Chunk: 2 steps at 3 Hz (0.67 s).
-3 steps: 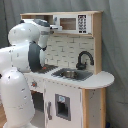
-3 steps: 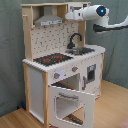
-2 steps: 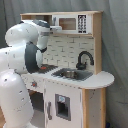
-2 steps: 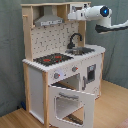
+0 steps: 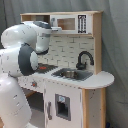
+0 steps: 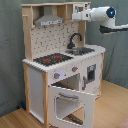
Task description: Play with the kitchen
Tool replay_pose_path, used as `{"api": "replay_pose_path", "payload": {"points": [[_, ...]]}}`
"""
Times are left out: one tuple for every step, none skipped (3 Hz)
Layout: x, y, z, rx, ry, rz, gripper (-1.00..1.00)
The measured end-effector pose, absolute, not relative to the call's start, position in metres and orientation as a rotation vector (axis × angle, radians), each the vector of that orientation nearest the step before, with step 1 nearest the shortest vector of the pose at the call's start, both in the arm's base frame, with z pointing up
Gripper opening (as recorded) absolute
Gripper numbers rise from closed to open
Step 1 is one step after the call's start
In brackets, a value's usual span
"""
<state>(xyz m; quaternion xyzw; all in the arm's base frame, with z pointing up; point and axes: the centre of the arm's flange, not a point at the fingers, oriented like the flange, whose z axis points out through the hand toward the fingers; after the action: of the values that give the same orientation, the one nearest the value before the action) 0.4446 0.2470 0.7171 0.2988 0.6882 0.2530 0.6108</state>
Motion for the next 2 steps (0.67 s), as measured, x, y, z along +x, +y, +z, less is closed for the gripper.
{"api": "replay_pose_path", "payload": {"points": [[0.428, 0.239, 0.715, 0.665, 1.588, 0.613, -1.0], [0.414, 0.236, 0.719, 0.643, 1.582, 0.651, -1.0]]}}
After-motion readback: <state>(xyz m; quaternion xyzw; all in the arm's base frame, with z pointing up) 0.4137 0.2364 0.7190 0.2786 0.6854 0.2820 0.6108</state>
